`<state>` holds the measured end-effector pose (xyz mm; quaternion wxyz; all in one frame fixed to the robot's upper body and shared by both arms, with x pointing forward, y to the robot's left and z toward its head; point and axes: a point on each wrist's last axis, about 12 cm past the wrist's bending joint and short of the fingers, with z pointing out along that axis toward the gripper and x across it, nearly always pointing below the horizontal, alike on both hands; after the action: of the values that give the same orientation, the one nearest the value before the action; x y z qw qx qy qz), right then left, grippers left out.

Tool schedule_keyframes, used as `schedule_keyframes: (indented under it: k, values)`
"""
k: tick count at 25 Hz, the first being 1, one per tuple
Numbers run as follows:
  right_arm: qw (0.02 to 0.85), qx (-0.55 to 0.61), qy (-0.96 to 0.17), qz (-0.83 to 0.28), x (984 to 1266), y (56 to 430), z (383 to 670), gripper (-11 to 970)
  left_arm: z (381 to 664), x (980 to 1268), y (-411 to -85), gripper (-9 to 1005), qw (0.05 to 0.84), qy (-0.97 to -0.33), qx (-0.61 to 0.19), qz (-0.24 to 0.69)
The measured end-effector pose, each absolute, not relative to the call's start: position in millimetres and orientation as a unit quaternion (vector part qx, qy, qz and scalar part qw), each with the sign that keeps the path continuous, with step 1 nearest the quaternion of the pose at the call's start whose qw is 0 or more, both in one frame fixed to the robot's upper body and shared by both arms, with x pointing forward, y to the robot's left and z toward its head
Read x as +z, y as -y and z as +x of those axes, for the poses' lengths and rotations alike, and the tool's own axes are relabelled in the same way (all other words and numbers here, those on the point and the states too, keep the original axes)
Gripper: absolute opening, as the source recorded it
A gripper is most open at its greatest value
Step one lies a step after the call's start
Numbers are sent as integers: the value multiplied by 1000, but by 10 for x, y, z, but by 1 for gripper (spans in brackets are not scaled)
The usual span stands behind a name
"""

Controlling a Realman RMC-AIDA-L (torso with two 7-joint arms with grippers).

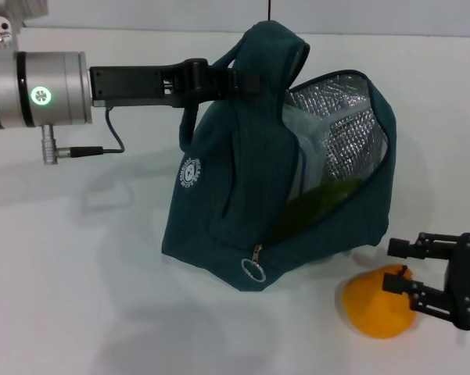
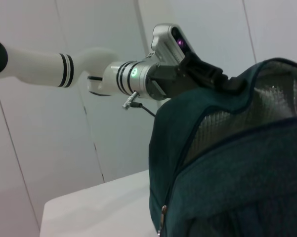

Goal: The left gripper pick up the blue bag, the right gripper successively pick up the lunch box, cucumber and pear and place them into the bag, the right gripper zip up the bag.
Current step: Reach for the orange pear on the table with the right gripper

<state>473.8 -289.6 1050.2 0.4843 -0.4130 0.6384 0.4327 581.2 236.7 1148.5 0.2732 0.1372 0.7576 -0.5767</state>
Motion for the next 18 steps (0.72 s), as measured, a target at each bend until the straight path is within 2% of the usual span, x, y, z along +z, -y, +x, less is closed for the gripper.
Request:
schedule_keyframes:
  k: [5,18]
  values:
    - [477,433,-640,-419,10491,2857,4763,449,5812,11485,-2367,52,274,-757,-576,138]
    - [474,431,-641,-422,10490,2820,4807,281,5811,11486,-2374,52,277,-757,-576,140]
